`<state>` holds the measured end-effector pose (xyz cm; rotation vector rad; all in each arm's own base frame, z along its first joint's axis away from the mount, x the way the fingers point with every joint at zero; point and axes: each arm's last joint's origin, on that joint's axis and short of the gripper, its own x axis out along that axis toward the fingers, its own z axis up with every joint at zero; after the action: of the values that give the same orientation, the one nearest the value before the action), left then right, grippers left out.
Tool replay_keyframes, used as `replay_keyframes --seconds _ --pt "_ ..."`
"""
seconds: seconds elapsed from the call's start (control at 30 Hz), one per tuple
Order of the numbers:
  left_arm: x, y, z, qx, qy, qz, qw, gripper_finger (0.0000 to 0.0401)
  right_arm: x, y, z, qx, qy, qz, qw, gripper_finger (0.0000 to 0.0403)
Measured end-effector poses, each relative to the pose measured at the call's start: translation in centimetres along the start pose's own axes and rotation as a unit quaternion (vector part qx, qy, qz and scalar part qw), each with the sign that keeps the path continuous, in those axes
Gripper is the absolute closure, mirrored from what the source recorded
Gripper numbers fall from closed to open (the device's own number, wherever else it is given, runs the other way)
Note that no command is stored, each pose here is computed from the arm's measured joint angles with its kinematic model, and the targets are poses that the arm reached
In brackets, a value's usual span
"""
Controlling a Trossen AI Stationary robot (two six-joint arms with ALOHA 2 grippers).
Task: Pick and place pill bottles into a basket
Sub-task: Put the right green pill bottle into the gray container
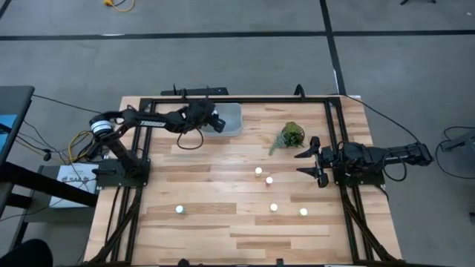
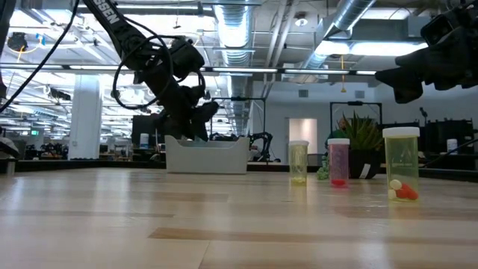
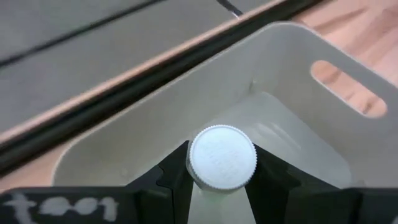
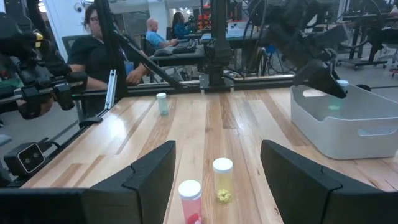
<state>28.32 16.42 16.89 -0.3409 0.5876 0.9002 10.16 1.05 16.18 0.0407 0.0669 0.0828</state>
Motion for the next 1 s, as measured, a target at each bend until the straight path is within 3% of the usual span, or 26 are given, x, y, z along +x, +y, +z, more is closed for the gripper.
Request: replay_keyframes --seconds 0.4,0.8,1.0 --pt "3.7 -0.6 -2.4 -0.003 0.023 0.006 1.0 0.0288 0.0 0.0 0.0 0.0 0.0 0.001 1.0 0.0172" --pt "3.7 -0.6 -2.1 0.001 0.007 0.001 1.0 0.0287 0.0 0.0 0.0 0.0 0.0 0.0 1.0 0.0172" --pt "3.7 -0.7 -2.1 0.031 0.006 0.001 1.0 0.0265 0.0 0.0 0.0 0.0 0.0 0.0 1.0 0.0172"
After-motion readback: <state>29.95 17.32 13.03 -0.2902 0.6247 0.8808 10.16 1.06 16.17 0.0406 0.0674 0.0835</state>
